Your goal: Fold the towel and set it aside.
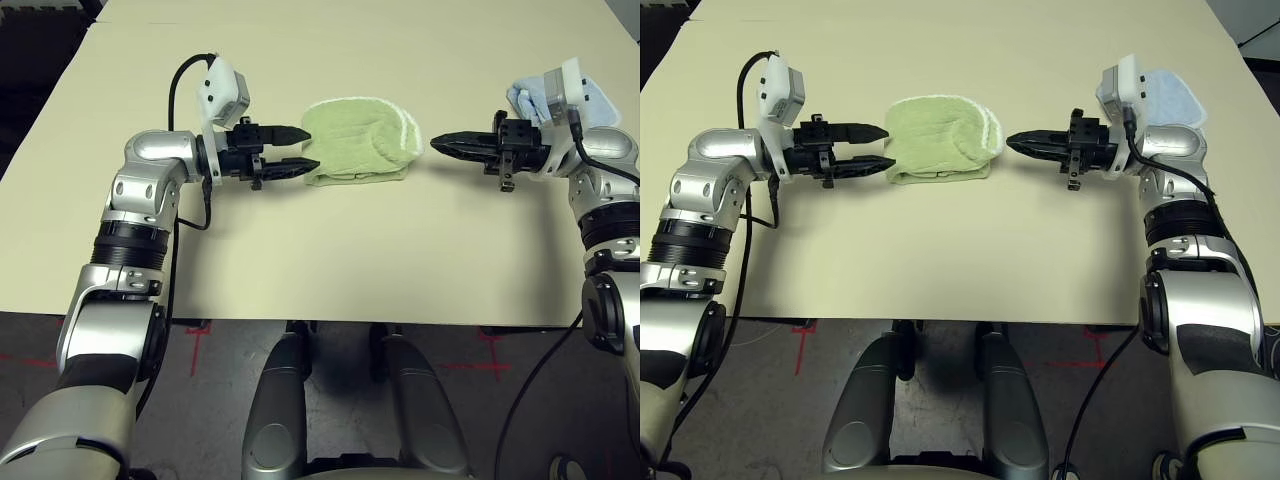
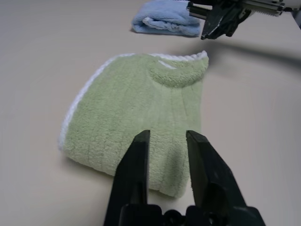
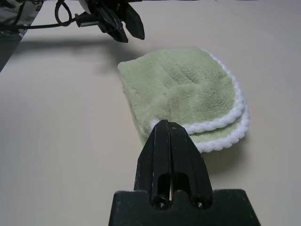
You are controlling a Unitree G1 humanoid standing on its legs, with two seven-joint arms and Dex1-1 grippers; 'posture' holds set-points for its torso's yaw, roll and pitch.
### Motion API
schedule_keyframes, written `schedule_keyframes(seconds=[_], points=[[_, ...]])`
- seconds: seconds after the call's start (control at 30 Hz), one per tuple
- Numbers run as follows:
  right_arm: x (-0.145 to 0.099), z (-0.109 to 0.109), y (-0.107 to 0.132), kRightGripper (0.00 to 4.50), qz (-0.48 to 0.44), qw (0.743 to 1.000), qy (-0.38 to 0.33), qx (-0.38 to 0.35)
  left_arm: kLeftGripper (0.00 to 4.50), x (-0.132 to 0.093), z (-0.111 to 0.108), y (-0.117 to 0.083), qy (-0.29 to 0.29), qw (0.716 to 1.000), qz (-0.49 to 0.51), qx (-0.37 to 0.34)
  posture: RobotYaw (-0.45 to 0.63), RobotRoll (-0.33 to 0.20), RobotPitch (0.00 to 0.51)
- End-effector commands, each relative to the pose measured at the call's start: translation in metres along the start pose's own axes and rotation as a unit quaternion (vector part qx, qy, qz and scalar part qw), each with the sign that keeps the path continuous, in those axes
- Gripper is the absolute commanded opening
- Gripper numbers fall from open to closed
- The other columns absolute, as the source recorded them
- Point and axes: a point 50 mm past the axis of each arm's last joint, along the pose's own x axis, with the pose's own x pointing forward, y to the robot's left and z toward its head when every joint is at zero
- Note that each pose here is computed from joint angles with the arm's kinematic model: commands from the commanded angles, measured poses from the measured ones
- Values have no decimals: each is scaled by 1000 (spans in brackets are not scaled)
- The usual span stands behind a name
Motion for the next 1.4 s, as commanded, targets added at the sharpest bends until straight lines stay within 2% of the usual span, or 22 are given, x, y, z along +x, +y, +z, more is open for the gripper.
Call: schedule_keyframes(seconds=[0.03, 0.3, 0.43, 0.53, 0.73, 1.07, 1.13, 1.3, 1.4], points=[[3, 2, -2, 0, -6, 1000, -7, 1, 17, 5, 4, 3, -16, 1000, 8, 14, 63, 0, 293], [33, 15, -10, 0, -9, 998, -59, 21, 17, 36, 13, 5, -46, 999, -3, 16, 72, 0, 298], [52, 9, -9, 0, -10, 999, -33, 22, 17, 55, 9, -1, -41, 999, -25, 11, 80, 0, 296], [64, -5, -5, 0, -16, 999, -1, 33, 17, 66, -6, -3, -17, 1000, -14, -13, 86, 0, 294], [63, -42, 12, 0, -16, 996, 69, 62, 17, 60, -34, 5, 31, 998, 40, -47, 86, 0, 294], [49, -51, 11, 0, -41, 991, 108, 68, 17, 43, -48, 11, 80, 994, 63, -44, 85, 0, 291], [48, -48, 8, 0, -56, 992, 84, 78, 17, 42, -45, 12, 69, 995, 63, -46, 84, 0, 289], [51, -12, -14, 0, -102, 988, -46, 103, 17, 44, -13, 22, 4, 998, 58, -38, 88, 0, 284], [56, 4, -25, 0, -132, 983, -79, 102, 17, 48, 5, 28, -30, 996, 72, -34, 88, 0, 284]])
